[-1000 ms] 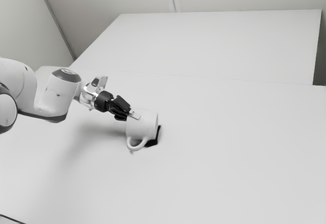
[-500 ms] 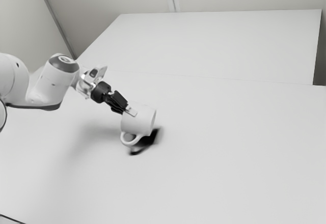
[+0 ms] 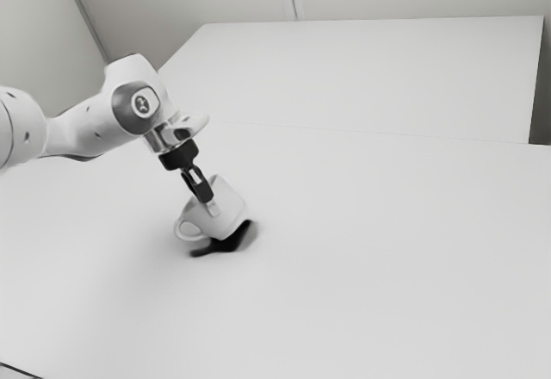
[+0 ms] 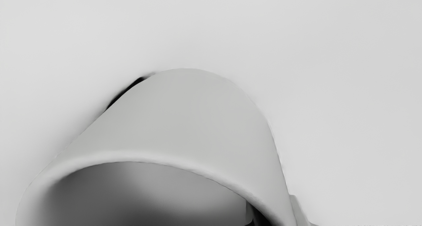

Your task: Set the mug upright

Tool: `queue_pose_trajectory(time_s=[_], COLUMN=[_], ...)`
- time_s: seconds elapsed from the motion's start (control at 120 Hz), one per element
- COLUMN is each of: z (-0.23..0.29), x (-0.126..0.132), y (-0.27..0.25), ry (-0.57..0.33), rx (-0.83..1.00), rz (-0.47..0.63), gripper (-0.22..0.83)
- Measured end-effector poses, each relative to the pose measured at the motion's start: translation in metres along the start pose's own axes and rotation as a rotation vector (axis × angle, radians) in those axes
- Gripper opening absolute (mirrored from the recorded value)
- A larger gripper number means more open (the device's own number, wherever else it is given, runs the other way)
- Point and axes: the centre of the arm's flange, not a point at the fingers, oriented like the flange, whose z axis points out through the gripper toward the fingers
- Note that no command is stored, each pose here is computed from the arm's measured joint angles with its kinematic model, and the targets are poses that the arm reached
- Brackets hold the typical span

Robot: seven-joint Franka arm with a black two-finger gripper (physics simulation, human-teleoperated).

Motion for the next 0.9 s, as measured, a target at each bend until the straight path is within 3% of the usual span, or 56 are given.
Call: queue_pose_trajectory(time_s=[0.35,0.675,0.9], z=[0.018,0.039,0.05], x=[0.007,0.02,0.032], y=[0.038,0.064,0.083], ry=[-0.085,-0.108,-0.109], rx=[0.272,0.372,0.378], rz=[0.161,0.264,0.31], gripper=[-0.12,-0.12,0.31])
